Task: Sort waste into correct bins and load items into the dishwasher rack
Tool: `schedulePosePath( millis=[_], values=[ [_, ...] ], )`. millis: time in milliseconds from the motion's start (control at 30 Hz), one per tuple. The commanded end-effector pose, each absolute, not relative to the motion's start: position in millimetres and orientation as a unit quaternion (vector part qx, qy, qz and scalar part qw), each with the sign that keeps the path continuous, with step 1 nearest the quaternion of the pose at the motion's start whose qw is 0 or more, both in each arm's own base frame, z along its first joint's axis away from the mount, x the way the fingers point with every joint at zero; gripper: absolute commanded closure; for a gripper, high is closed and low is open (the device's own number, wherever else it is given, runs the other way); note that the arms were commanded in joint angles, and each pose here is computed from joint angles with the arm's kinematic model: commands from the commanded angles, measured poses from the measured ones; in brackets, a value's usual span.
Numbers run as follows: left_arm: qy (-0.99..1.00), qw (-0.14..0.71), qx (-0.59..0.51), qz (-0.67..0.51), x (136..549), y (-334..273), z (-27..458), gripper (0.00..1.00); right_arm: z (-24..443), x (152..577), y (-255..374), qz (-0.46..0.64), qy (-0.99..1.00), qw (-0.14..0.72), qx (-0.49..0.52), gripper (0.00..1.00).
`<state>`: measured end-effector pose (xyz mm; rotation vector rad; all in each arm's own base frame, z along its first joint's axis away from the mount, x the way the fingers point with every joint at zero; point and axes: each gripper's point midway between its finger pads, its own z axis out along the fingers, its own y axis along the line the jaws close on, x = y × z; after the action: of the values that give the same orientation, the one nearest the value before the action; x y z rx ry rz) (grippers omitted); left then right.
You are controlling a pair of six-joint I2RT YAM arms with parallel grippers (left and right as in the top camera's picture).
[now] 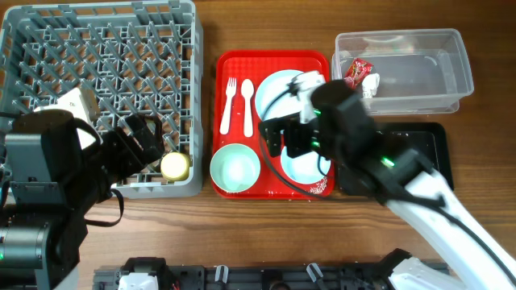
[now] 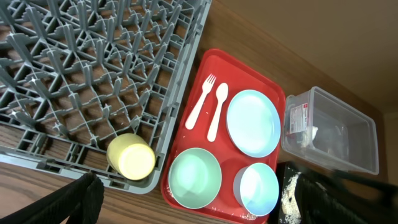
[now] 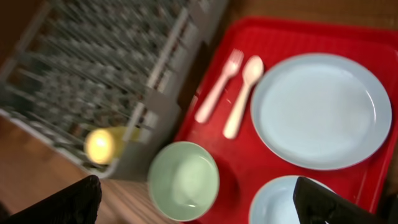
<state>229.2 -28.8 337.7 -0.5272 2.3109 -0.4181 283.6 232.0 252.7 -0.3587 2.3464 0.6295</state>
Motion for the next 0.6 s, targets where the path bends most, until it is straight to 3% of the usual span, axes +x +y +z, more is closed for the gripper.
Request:
schedulePosePath(
  millis=[0,167,333,467,567],
  values=[
    [0.894,0.371,-0.198,-0.156,229.3,-26.2,343.5,0.0,267.7,268.8,228.3,0.273,0.898,0.328,-0.106,0.0],
    [0.894,0.371,-0.198,-0.156,229.3,-26.2,343.5,0.0,299.1,268.5,196.9,0.22,0.87,0.411,-0.162,0.0],
    [0.894,0.371,-0.198,-0.156,229.3,-26.2,343.5,0.0,343.0,240.7,151.4,0.166,0.823,0.508,-0.193,0.0],
    [0.894,0.371,-0.198,-0.156,229.3,-26.3,343.5,0.0,351.7,227.8,128.8,0.138,0.785,0.567,-0.21,0.0],
    [0.894,0.371,-0.198,-0.156,229.3,-26.2,343.5,0.0,330.2,226.2,105.5,0.126,0.774,0.595,-0.178,0.0]
  ],
)
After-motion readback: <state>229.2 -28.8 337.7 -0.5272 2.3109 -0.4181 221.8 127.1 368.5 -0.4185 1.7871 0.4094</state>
